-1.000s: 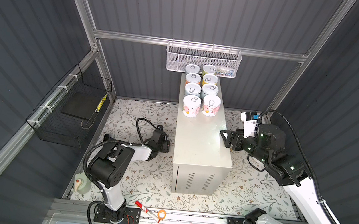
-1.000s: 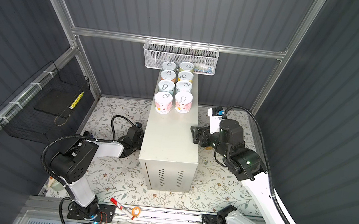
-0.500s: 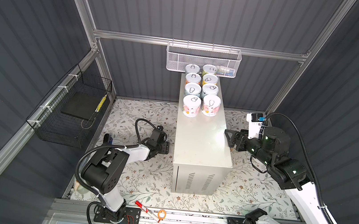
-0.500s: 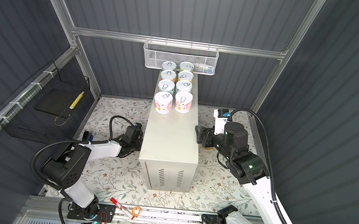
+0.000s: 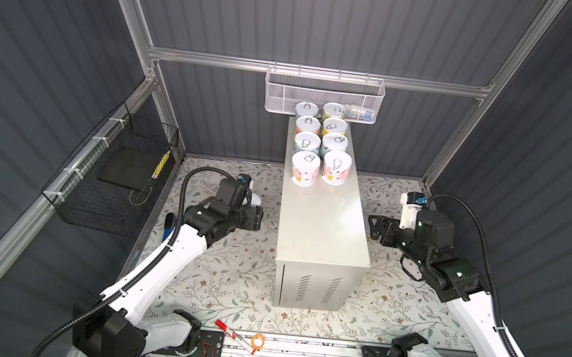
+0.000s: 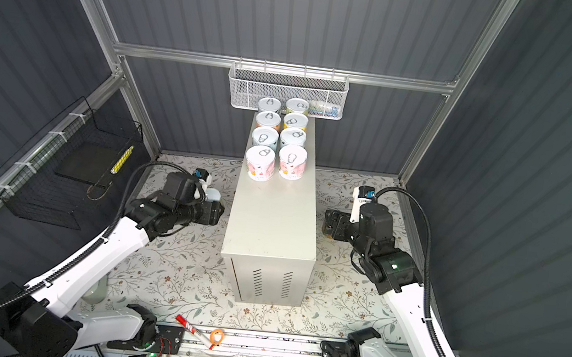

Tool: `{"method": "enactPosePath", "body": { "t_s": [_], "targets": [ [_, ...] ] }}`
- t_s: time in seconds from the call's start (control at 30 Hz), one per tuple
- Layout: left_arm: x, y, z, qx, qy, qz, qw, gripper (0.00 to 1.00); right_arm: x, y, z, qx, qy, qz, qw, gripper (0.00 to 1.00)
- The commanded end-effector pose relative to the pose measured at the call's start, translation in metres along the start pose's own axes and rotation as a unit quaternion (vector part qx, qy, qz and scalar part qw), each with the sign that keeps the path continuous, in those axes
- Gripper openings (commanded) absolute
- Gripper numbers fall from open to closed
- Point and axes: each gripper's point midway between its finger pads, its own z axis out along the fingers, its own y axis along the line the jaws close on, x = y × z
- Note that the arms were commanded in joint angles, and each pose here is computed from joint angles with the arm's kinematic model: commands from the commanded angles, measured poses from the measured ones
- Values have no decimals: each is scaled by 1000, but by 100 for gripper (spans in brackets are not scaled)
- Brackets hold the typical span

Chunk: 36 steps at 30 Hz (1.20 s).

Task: Place and organize the canned foods onto the counter
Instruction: 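Lift the yellow-labelled can with the left gripper up over the cabinet top, then carry and lower the yellow-labelled can onto the cabinet top nearest the robot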

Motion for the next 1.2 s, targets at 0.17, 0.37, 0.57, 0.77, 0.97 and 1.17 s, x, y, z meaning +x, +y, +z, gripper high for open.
{"method": "enactPosePath", "body": {
  "t_s": [0.17, 0.37, 0.57, 0.77, 0.97, 1.17],
  "targets": [
    [-49, -5, -97, -3, -1, 53, 999, 0, 0, 0, 2, -5, -5, 5, 1000, 86],
    [-75, -32, -134, 58, -19, 59, 996, 0, -1, 2, 2, -14, -11, 8, 1000, 86],
    [-92, -44, -162, 70, -49, 74, 994, 0, -1, 5, 3, -23, -13, 15, 1000, 85],
    [-99, -76, -166, 119, -70, 88, 987, 0, -4, 7, 0, -27, -20, 16, 999, 85],
    [-91, -117, -149, 121, -58, 139, 981, 0, -3, 4, -5, -24, -26, 17, 999, 85],
    [-92, -139, -141, 122, -63, 160, 978, 0, -1, 0, -12, -17, -33, 16, 999, 85]
  ]
}}
